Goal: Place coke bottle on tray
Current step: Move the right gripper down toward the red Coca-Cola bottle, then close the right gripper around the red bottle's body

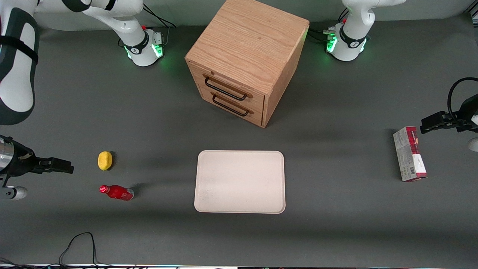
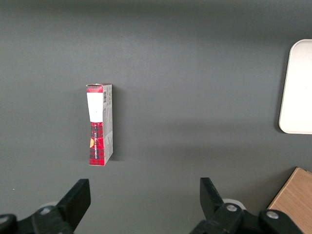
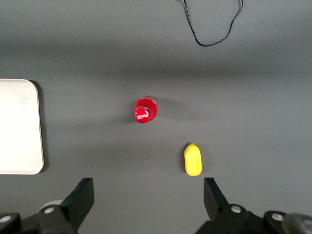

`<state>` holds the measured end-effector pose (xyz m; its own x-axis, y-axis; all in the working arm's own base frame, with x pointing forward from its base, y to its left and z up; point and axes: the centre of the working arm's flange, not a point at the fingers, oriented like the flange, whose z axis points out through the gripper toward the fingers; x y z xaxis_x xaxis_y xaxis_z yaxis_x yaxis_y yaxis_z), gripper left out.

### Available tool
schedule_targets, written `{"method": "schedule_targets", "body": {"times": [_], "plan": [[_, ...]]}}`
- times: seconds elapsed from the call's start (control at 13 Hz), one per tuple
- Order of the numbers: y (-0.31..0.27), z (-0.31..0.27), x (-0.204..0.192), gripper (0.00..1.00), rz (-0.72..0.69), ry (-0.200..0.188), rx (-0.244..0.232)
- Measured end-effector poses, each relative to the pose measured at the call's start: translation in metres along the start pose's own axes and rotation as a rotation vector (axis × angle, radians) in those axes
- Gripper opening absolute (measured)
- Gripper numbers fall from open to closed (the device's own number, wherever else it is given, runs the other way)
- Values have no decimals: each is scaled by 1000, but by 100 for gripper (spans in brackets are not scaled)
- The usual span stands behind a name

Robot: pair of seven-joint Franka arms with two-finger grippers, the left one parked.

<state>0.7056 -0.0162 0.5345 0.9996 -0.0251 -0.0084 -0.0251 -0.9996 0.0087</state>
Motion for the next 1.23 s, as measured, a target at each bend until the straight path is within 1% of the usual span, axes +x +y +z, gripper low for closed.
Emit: {"method": "schedule_targets", "body": {"times": [0.08,0.23,0.31,0.54,0.62,0.85,1.23], "plan": [[-1,3,3,100,-1,3,0],[-1,22,8,100,-2,-21,1],[-2,41,14,100,-3,-40,1],[-7,102,35,100,-10,-56,4],[-10,117,40,100,-13,-51,5],[-15,157,49,100,-19,-14,8],[-21,212,44,100,-20,-3,22]]}}
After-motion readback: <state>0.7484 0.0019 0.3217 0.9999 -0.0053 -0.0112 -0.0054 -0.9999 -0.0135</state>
